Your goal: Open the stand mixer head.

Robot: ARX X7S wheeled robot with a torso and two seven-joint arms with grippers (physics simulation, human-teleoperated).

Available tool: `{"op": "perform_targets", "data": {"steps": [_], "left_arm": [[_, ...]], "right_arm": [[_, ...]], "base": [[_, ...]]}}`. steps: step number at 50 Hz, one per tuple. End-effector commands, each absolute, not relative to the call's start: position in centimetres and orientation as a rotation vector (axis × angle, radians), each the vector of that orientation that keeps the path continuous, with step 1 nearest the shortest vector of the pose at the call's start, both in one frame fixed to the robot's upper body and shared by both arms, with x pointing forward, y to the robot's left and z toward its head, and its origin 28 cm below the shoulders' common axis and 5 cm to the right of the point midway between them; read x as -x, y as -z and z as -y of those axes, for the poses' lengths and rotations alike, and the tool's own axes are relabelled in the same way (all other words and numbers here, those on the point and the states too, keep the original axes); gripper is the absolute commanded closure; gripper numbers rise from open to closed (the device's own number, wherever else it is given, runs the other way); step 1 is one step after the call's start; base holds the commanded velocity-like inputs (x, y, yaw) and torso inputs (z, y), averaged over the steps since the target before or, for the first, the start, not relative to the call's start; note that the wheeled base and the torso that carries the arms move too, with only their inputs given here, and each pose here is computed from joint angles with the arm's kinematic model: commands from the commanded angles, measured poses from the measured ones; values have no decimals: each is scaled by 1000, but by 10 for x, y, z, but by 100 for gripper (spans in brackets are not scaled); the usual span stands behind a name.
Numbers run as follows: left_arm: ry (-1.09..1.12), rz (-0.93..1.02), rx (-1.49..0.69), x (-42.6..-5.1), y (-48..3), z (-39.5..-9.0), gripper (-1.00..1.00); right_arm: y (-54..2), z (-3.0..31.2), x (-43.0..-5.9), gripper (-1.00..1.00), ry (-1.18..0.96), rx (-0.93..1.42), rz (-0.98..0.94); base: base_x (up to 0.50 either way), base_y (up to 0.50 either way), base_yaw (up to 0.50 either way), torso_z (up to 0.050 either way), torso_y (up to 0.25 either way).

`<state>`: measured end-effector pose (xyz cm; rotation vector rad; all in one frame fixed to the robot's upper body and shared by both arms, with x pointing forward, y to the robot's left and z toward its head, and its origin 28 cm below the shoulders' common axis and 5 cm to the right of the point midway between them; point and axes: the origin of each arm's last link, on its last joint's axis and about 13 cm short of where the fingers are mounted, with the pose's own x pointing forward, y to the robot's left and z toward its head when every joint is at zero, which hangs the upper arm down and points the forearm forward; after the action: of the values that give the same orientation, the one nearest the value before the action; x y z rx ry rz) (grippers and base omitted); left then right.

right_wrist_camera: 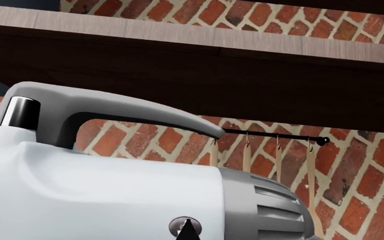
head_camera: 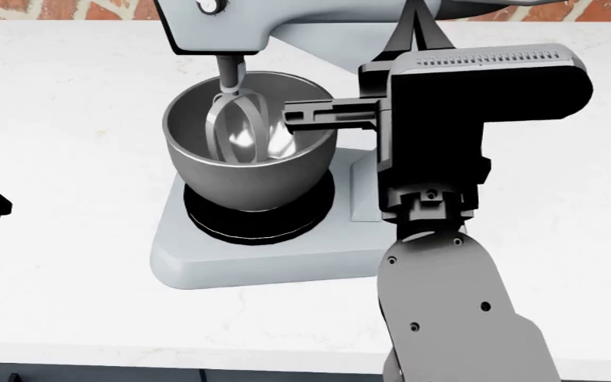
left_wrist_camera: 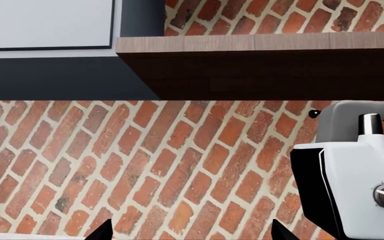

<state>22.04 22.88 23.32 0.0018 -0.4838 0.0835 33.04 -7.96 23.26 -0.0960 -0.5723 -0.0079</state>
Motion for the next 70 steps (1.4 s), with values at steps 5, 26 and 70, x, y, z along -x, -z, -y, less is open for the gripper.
{"op": "perform_targets", "data": {"steps": [5, 26, 70], "left_arm": [[-104, 495, 7, -225, -234, -233, -100], [-106, 491, 13, -225, -233, -234, -100], [-111, 480, 7, -226, -231, -232, -100]], "right_arm": [[-233, 80, -343, 100, 4, 79, 570], [-227, 75, -354, 100, 8, 94, 557], [-240, 87, -295, -100, -16, 34, 578]], "base": [[0, 0, 0, 0, 0], [0, 0, 0, 0, 0], [3, 0, 0, 0, 0]]}}
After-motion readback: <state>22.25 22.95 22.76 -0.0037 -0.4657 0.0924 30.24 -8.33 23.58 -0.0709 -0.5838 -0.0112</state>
